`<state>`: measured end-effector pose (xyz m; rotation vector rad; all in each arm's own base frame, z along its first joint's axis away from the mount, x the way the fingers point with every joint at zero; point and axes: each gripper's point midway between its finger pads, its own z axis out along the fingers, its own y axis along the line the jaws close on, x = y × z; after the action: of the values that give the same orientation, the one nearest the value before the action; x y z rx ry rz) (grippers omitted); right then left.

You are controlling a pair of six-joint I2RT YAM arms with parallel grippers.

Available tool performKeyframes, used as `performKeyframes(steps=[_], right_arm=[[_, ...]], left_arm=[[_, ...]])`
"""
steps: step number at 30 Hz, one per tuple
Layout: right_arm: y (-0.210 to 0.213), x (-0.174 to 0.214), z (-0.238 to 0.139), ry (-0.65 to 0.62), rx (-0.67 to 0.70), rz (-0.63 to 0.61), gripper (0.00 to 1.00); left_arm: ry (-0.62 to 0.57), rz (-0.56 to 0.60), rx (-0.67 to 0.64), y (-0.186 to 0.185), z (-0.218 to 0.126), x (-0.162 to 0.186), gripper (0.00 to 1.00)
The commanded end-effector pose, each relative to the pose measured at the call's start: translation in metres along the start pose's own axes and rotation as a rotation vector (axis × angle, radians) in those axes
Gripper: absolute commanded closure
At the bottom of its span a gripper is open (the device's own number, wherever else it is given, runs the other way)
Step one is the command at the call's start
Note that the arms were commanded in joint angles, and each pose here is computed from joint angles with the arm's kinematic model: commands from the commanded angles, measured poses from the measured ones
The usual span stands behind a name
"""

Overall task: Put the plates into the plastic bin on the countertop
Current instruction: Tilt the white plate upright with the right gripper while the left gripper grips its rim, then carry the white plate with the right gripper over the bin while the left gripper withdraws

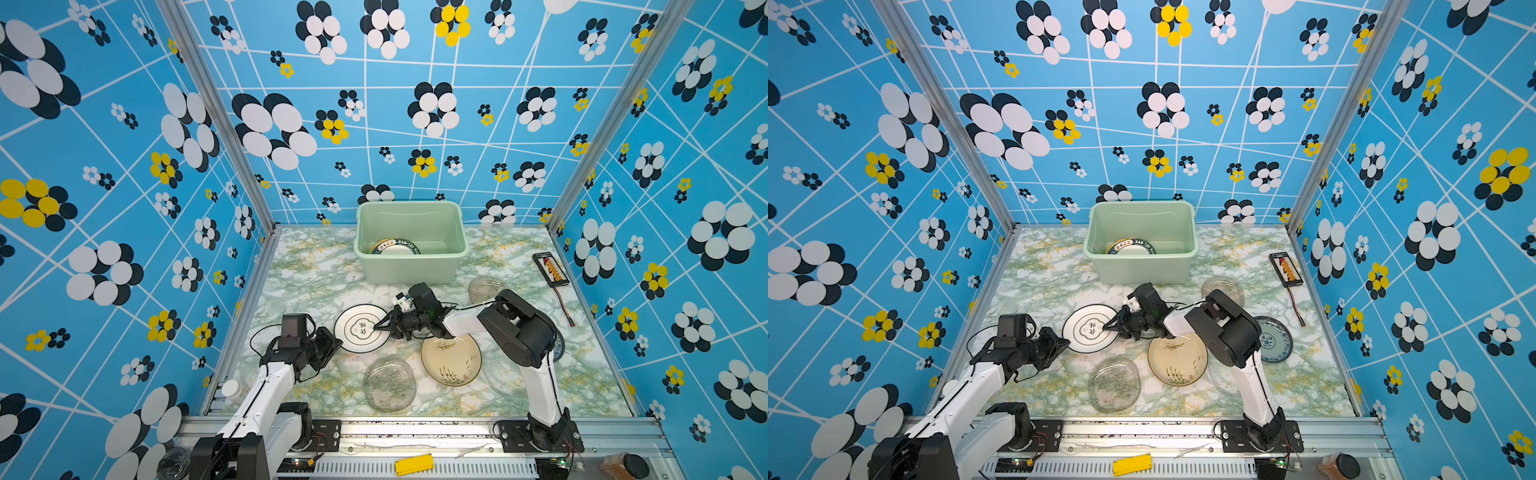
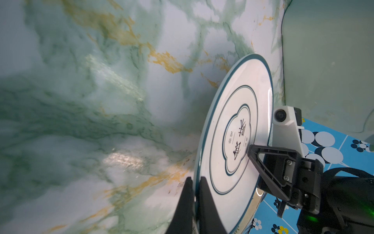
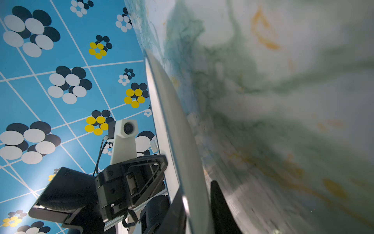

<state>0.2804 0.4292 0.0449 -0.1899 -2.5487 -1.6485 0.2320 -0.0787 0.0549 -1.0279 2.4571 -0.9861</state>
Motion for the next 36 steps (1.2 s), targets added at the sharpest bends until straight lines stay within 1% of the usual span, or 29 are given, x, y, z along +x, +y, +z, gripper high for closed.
performKeyframes(steps=[1, 5, 9, 12, 14, 15, 16, 17, 18, 19, 21, 23, 27, 32, 36], right_arm=[[0.063, 0.01, 0.0, 0.026, -0.148, -0.148, 0.82], [0.071, 0.01, -0.006, 0.008, -0.134, -0.193, 0.85], [0.079, 0.01, -0.013, -0.011, -0.093, -0.249, 0.92], [0.083, 0.01, -0.019, -0.028, -0.065, -0.283, 0.97], [0.084, 0.01, -0.022, -0.036, -0.04, -0.3, 1.0], [0.084, 0.011, -0.025, -0.042, -0.03, -0.31, 1.0], [0.085, 0.011, -0.027, -0.048, -0.016, -0.32, 1.0], [0.086, 0.011, -0.03, -0.054, -0.006, -0.328, 1.0], [0.087, 0.012, -0.033, -0.06, 0.003, -0.335, 1.0], [0.089, 0.013, -0.036, -0.065, 0.015, -0.343, 1.0], [0.093, 0.015, -0.043, -0.075, 0.034, -0.361, 1.0], [0.097, 0.019, -0.052, -0.082, 0.067, -0.387, 1.0], [0.104, 0.024, -0.075, -0.101, 0.165, -0.449, 1.0], [0.124, 0.022, -0.117, -0.17, 0.269, -0.516, 1.0], [0.149, 0.017, -0.151, -0.247, 0.31, -0.575, 1.0]], left_arm=[[0.09, 0.022, -0.007, 0.001, -0.002, 0.019, 1.0], [0.092, 0.03, -0.007, -0.001, -0.004, 0.02, 1.0], [0.088, 0.032, -0.014, -0.001, -0.008, 0.021, 1.0], [0.083, 0.035, -0.017, -0.001, -0.011, 0.021, 0.97], [0.079, 0.037, -0.017, -0.003, -0.013, 0.022, 0.9], [0.076, 0.038, -0.017, -0.004, -0.015, 0.022, 0.86], [0.071, 0.041, -0.017, -0.005, -0.017, 0.021, 0.79], [0.064, 0.044, -0.016, -0.007, -0.02, 0.02, 0.7], [0.056, 0.05, -0.014, -0.009, -0.022, 0.02, 0.63], [0.043, 0.055, -0.011, -0.012, -0.025, 0.018, 0.52], [0.016, 0.074, -0.004, -0.019, -0.033, 0.015, 0.4], [-0.023, 0.105, 0.007, -0.029, -0.045, 0.01, 0.31], [-0.113, 0.162, 0.042, -0.053, -0.071, 0.0, 0.22], [-0.249, 0.177, 0.166, -0.093, -0.104, -0.014, 0.14], [-0.269, 0.216, 0.224, -0.118, -0.121, -0.016, 0.1]])
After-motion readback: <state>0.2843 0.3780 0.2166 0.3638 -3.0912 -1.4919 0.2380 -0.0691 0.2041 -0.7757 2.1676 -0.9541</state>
